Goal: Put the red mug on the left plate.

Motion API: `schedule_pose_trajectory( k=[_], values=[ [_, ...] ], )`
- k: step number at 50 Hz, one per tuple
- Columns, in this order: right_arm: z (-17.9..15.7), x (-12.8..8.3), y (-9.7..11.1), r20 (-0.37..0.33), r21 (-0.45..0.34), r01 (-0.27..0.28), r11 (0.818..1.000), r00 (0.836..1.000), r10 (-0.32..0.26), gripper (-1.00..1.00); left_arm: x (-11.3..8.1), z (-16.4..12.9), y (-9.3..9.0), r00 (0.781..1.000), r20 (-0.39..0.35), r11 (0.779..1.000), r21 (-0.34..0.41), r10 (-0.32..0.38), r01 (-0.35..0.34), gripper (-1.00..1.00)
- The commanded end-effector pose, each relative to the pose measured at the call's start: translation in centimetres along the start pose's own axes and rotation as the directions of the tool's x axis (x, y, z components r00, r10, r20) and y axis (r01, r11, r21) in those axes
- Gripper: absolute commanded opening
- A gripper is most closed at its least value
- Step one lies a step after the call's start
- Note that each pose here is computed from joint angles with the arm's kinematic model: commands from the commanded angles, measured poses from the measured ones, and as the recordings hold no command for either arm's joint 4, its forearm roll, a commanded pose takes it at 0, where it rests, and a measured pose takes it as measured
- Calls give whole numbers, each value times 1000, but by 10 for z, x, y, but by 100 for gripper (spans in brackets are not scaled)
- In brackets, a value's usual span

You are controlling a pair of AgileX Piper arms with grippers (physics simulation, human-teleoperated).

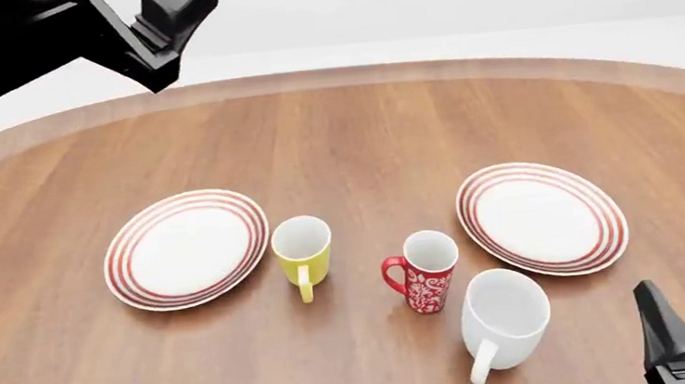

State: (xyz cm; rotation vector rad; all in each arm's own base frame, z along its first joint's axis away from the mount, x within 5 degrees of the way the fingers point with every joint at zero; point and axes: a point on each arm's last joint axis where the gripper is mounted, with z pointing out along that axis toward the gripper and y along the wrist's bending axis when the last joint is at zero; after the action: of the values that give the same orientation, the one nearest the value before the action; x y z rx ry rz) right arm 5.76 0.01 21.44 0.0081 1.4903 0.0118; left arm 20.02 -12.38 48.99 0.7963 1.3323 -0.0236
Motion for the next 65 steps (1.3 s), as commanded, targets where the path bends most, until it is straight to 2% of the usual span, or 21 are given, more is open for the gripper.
schedule_pose_trajectory(
  k=[1, 6, 8, 10, 21, 26, 35, 47, 52, 62, 65],
  values=[
    [0, 0, 0, 0, 0, 0, 1000, 1000, 0, 100, -8, 14, -16, 999, -22, 995, 96, 33, -30, 100],
    [0, 0, 0, 0, 0, 0, 1000, 1000, 0, 100, -10, 16, -25, 998, -33, 988, 147, 44, -39, 100],
    [0, 0, 0, 0, 0, 0, 1000, 1000, 0, 100, -11, 14, -24, 998, -19, 989, 135, 55, -52, 100],
    [0, 0, 0, 0, 0, 0, 1000, 1000, 0, 100, -10, 13, -29, 998, -17, 986, 157, 59, -55, 100],
    [0, 0, 0, 0, 0, 0, 1000, 1000, 0, 100, -10, 16, -45, 998, -30, 974, 223, 53, -45, 100],
    [0, 0, 0, 0, 0, 0, 1000, 1000, 0, 100, -22, 16, -46, 999, -32, 968, 250, 31, -22, 100],
    [0, 0, 0, 0, 0, 0, 1000, 1000, 0, 100, -14, 24, -65, 998, -55, 953, 302, 25, -7, 100],
    [0, 0, 0, 0, 0, 0, 1000, 1000, 0, 100, 3, 33, -65, 998, -52, 965, 262, 29, -14, 100],
    [0, 0, 0, 0, 0, 0, 1000, 1000, 0, 100, 10, 37, -74, 997, -74, 959, 283, 15, 7, 100],
    [0, 0, 0, 0, 0, 0, 1000, 1000, 0, 100, 19, 40, -86, 996, -88, 949, 315, 31, -1, 100],
    [0, 0, 0, 0, 0, 0, 1000, 1000, 0, 100, 23, 41, -96, 993, -117, 938, 347, 28, 15, 100]
  ],
)
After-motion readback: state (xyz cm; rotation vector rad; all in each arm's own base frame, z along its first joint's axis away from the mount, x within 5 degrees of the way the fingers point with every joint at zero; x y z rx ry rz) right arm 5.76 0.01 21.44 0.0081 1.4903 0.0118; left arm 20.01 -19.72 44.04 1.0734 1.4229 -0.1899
